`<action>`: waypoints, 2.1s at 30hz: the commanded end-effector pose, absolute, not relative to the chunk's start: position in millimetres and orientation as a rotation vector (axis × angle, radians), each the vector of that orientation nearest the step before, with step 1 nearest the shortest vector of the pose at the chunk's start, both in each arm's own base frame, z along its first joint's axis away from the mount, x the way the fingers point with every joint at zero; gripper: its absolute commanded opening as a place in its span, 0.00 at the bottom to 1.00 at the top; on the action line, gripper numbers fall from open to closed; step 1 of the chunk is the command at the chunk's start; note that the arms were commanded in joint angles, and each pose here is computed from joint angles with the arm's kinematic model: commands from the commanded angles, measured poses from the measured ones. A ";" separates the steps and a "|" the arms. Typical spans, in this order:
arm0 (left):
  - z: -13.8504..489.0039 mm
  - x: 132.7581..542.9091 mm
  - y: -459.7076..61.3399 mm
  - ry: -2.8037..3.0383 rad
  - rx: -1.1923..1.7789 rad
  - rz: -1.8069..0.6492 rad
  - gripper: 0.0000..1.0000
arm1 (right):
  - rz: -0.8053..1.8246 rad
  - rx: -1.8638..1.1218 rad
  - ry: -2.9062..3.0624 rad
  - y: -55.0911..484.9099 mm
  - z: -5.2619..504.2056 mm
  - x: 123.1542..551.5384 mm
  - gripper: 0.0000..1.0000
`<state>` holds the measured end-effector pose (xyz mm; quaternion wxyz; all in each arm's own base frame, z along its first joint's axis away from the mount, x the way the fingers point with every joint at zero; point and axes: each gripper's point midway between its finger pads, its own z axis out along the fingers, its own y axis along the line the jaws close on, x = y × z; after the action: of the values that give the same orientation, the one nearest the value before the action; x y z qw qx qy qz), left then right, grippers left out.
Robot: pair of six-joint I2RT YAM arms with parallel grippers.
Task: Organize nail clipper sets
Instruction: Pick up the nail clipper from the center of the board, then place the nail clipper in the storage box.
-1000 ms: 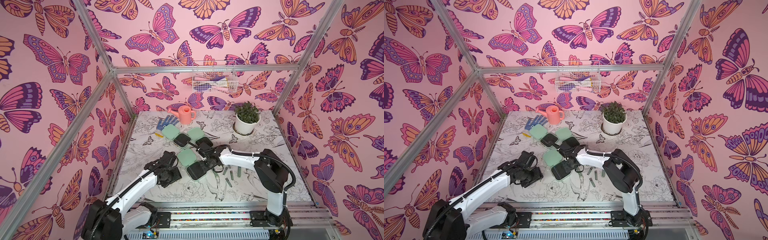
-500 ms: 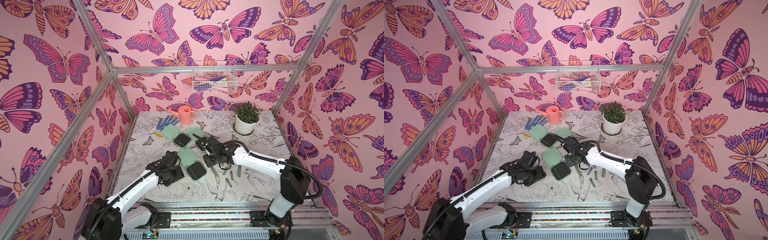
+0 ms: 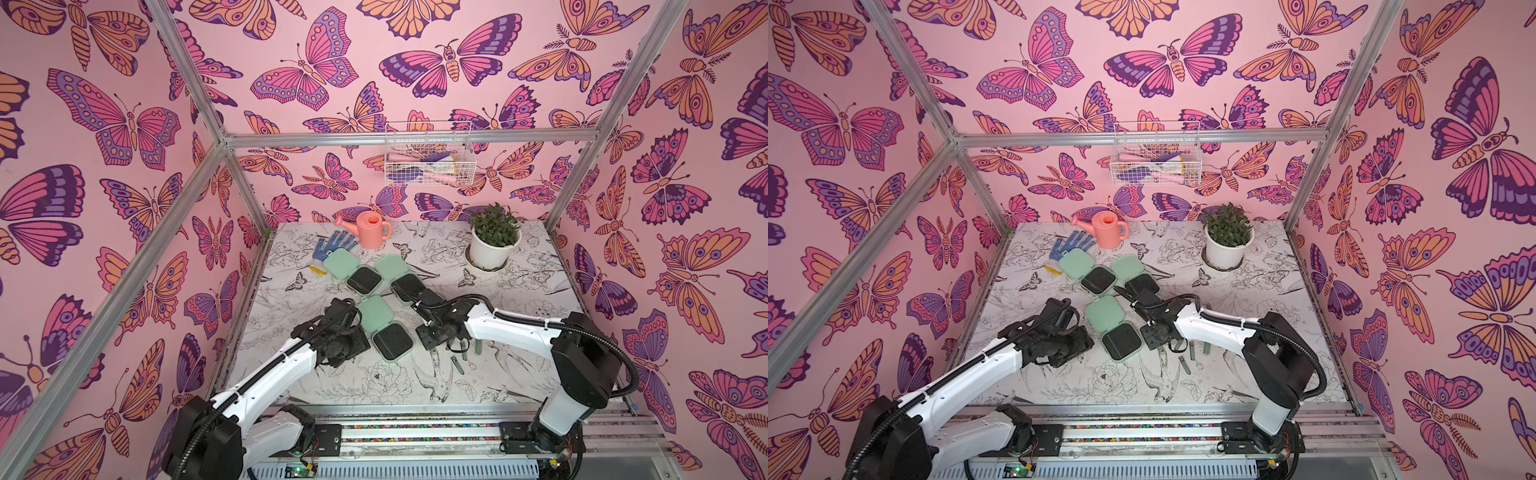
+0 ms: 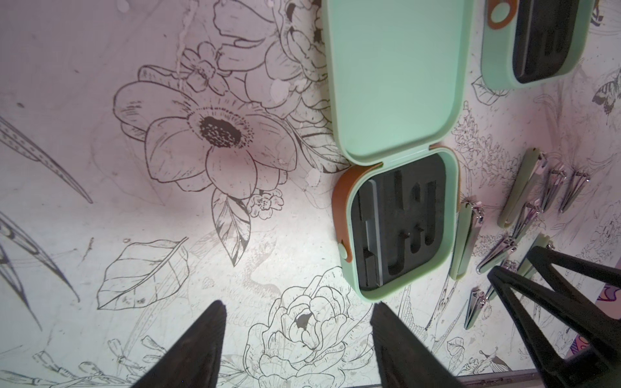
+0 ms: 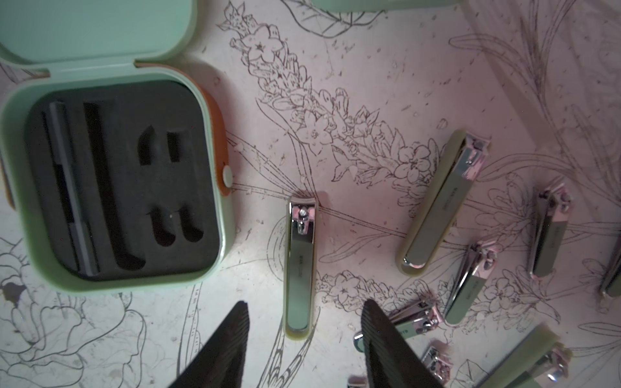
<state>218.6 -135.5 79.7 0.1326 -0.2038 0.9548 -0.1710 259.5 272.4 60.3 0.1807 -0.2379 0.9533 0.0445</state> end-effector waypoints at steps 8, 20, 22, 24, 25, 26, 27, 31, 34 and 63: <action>79.9 222.4 -139.7 2.784 -0.635 -0.493 0.63 | 0.083 -0.659 2.678 282.2 45.7 277.7 0.52; 81.8 223.2 -140.4 2.781 -0.625 -0.501 0.63 | 0.038 -0.659 2.706 279.2 28.3 278.5 0.44; 81.2 223.0 -140.0 2.781 -0.625 -0.497 0.63 | 0.044 -0.660 2.710 280.1 26.7 278.6 0.43; 80.9 222.5 -140.0 2.783 -0.625 -0.498 0.63 | 0.047 -0.666 2.718 280.5 23.7 278.1 0.41; 80.0 222.1 -140.1 2.786 -0.625 -0.498 0.63 | 0.050 -0.665 2.720 280.7 23.1 278.4 0.40; 79.8 221.9 -140.0 2.787 -0.625 -0.497 0.62 | 0.055 -0.663 2.725 281.1 22.0 277.6 0.37; 79.5 221.5 -139.8 2.788 -0.627 -0.496 0.62 | 0.055 -0.663 2.729 280.6 20.6 277.4 0.34; 79.1 221.0 -139.5 2.789 -0.625 -0.495 0.62 | 0.067 -0.657 2.734 281.3 20.3 276.3 0.29; 79.7 221.2 -140.1 2.788 -0.622 -0.499 0.62 | 0.078 -0.652 2.733 281.5 22.8 275.3 0.20; 90.1 217.5 -128.8 2.741 -0.637 -0.604 0.62 | 0.287 -0.815 2.632 383.6 69.9 257.6 0.01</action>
<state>227.4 -132.4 95.8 0.1485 -0.2108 0.9430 -0.2103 261.8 369.9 70.8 0.1875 -0.2880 0.9338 0.0996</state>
